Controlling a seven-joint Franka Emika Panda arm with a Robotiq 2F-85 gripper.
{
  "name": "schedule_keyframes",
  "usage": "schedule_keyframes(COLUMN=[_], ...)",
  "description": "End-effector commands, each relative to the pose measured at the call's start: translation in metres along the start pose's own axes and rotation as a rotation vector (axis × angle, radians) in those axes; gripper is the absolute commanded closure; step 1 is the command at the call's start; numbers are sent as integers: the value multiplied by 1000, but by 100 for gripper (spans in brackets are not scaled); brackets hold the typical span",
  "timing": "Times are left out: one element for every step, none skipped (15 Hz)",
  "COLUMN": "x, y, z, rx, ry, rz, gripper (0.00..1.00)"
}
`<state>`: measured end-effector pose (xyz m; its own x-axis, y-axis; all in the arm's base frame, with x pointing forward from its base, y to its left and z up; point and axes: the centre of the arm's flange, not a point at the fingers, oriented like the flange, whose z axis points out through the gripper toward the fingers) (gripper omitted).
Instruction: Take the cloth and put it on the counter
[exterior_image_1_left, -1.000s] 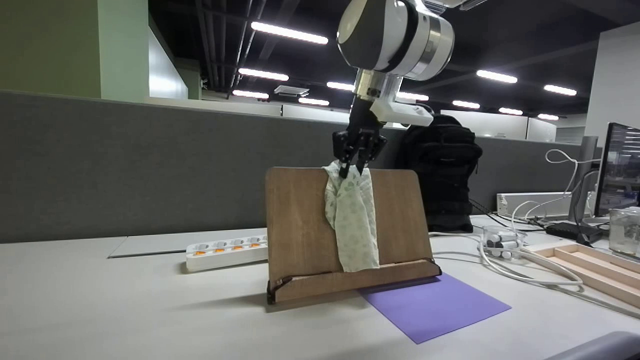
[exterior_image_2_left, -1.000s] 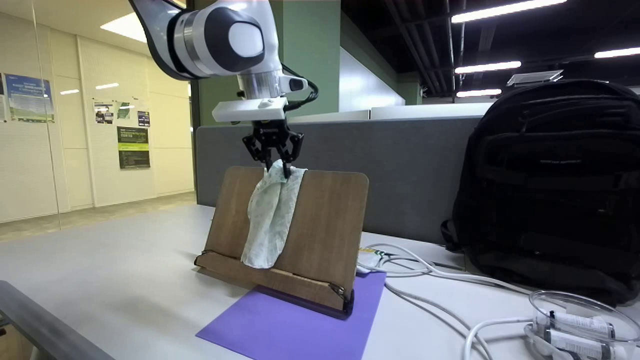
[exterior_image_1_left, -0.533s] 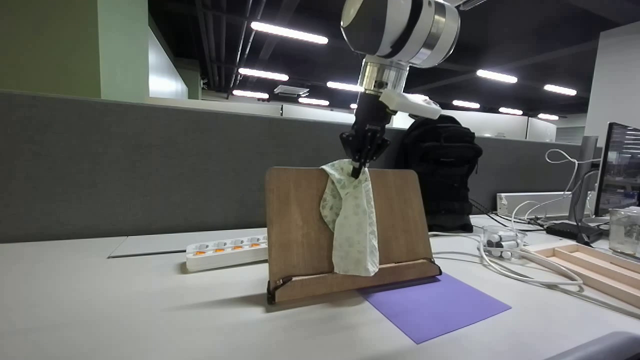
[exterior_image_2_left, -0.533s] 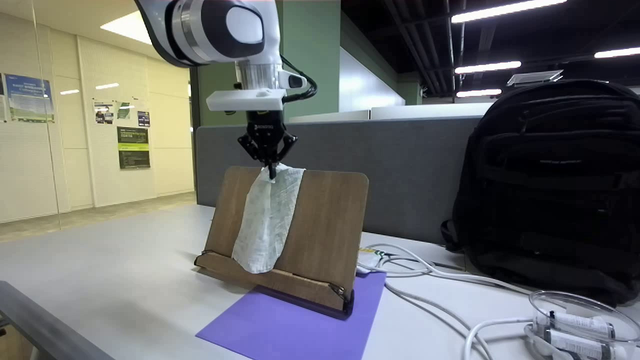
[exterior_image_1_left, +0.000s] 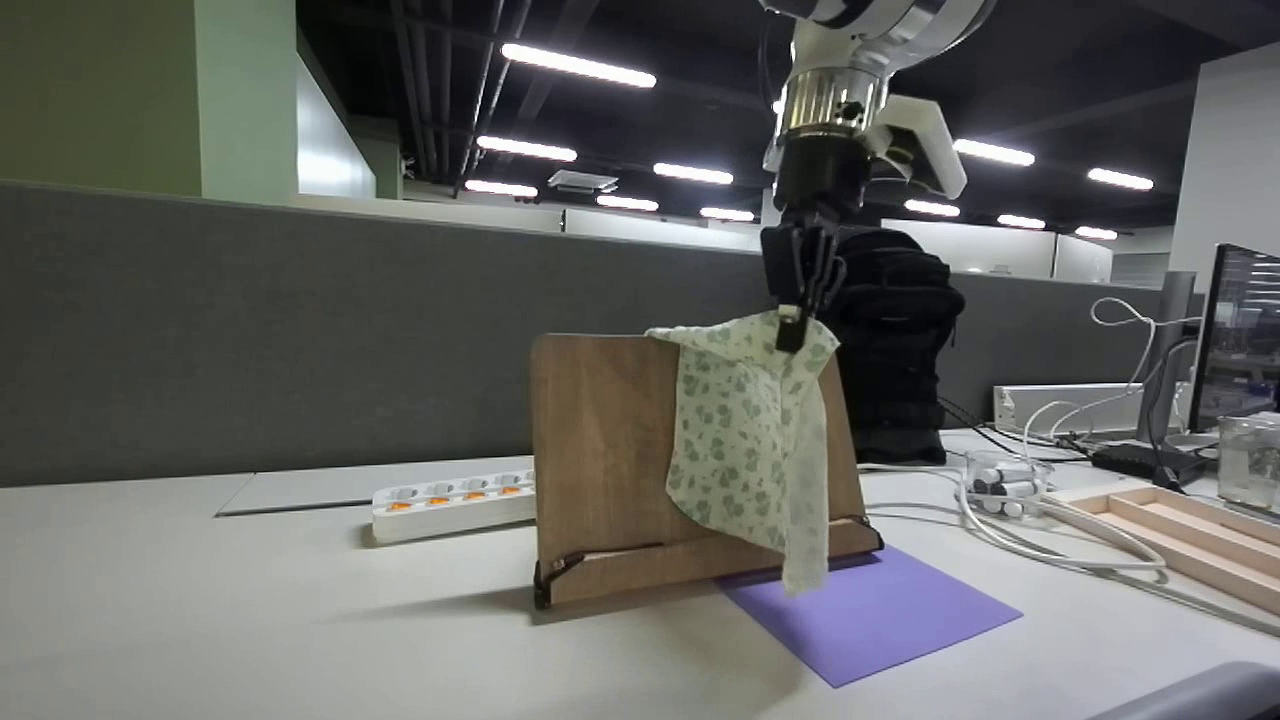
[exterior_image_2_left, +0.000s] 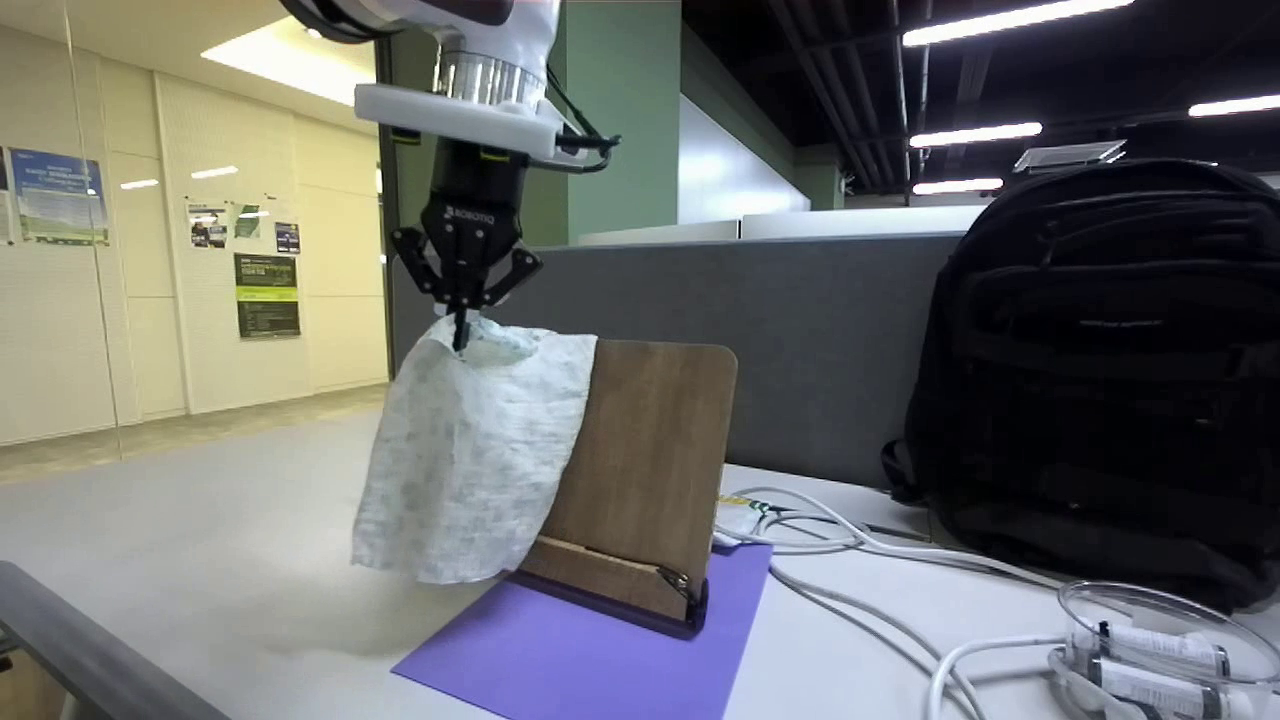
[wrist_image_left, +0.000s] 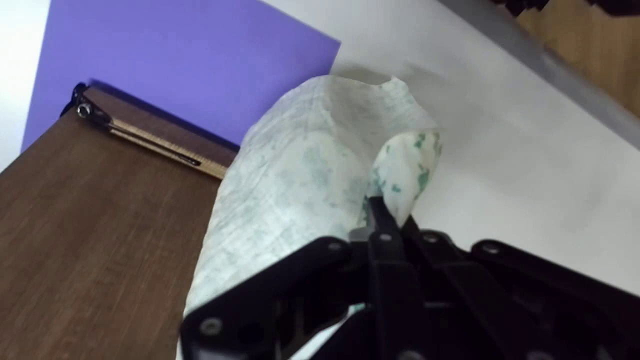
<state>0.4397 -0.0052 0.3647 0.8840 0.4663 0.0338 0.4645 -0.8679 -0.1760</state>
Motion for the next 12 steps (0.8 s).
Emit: schedule_keyframes(x=[-32,-37,-41,-44,-46,-47,-46,-45,-43,-40,-38,-35], y=[-12,-16,-18,-20,-22,-21,-18,-14,-10,-6,-2,3], z=[-5,2,7,15,23,30,36,41,43,46,48,50], rx=[56,78,98,121,124,123,110,90,70,41,16,-20], ry=[-85,-118,-145,-177,-200,-213,-206,-187,-162,-128,-105,-70], rz=[-86,-105,-119,-121,-120,-109,-89,-66,-45,-25,-10,10], gripper=[99,99,99,99,99,99,99,99,99,99,99,99])
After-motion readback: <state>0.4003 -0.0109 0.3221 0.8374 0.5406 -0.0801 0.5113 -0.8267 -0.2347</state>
